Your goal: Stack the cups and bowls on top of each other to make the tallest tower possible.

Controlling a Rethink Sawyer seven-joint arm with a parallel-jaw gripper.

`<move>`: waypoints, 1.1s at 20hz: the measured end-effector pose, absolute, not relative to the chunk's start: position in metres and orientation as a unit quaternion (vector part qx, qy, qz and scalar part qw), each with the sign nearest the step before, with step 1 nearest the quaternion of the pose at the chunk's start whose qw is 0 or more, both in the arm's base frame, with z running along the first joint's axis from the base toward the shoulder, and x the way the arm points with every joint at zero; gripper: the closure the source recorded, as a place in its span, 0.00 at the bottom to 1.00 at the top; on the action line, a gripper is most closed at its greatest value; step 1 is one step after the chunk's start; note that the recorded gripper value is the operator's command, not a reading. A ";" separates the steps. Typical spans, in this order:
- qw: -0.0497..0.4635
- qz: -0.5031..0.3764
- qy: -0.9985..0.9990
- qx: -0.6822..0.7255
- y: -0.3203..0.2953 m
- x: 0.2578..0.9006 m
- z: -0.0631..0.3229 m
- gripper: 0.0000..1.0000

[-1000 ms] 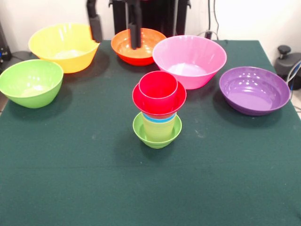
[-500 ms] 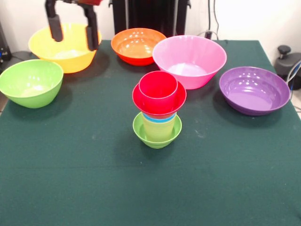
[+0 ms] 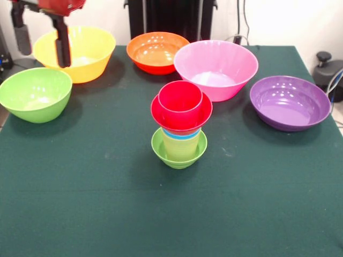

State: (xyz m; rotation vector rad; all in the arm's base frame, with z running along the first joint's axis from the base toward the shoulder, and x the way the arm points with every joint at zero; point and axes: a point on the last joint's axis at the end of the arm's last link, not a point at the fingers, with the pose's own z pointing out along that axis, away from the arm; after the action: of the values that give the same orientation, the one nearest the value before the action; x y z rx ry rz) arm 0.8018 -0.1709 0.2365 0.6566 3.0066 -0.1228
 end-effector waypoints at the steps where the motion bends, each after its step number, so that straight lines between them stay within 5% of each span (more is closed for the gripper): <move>1: 0.033 -0.040 0.976 0.213 -0.172 0.802 0.236 0.00; 22: 0.052 -0.038 0.975 0.211 -0.187 0.791 0.179 0.00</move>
State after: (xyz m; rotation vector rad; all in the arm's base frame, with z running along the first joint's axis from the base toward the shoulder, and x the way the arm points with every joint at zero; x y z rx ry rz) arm 0.7912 -0.1867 0.1787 0.6410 2.9659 -0.1157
